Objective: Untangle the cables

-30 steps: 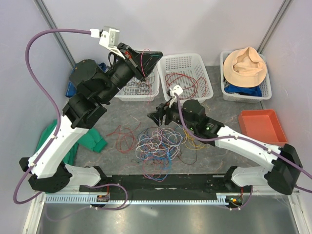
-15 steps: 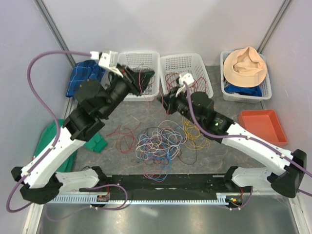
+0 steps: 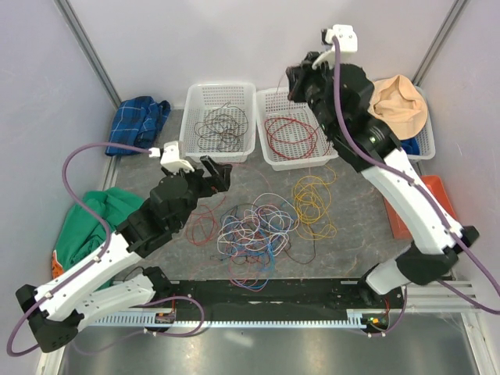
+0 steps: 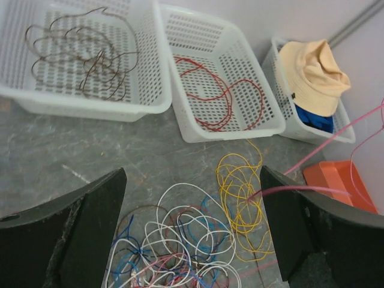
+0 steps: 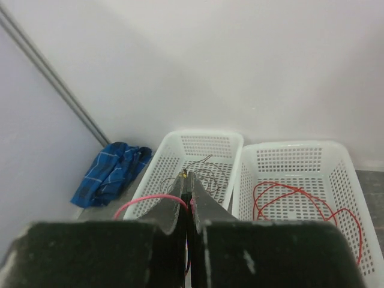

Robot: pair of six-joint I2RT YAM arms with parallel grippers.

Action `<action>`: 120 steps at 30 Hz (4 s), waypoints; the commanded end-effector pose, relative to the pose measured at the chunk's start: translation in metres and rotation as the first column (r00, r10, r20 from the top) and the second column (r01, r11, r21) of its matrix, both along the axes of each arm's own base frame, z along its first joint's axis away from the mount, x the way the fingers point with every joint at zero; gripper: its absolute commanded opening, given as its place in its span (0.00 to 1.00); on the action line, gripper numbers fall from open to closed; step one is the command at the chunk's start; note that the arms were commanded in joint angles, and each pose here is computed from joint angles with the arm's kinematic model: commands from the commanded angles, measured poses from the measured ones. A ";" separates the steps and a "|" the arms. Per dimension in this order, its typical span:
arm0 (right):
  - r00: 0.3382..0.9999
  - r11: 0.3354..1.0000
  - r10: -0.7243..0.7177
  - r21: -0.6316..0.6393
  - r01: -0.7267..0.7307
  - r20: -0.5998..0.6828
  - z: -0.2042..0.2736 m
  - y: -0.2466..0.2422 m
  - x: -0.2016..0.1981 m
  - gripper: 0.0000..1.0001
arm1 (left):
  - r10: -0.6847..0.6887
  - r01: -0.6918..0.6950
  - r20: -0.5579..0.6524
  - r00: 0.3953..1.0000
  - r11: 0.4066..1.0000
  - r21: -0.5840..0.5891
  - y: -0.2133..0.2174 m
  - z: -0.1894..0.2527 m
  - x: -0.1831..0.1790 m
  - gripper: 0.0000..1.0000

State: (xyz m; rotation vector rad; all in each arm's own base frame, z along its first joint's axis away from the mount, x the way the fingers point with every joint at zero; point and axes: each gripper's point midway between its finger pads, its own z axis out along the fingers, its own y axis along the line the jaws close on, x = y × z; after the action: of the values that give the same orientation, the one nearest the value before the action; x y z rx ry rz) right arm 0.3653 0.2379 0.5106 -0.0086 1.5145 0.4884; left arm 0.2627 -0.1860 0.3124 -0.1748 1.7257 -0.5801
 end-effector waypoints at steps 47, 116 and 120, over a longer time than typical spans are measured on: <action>0.868 0.876 -0.321 0.466 0.121 0.379 0.161 -0.103 0.099 0.00 | -0.210 0.085 -0.449 0.869 0.956 -0.282 0.006 -0.213 -0.097 1.00; 0.823 0.839 -0.308 0.544 -0.002 0.478 0.124 -0.110 0.177 0.00 | -0.231 0.126 -0.534 0.813 0.966 -0.226 -0.017 -0.260 -0.092 1.00; 0.895 0.867 -0.265 0.495 0.057 0.360 0.055 -0.095 0.211 0.00 | -0.241 0.136 -0.565 0.789 0.965 -0.223 -0.023 -0.267 -0.094 0.99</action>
State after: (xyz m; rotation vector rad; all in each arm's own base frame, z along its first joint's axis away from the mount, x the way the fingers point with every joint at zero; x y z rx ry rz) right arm 0.5566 0.1315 0.6100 0.3966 0.8320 0.6552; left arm 0.1627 -0.2018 0.0426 -0.3307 2.3311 -0.8783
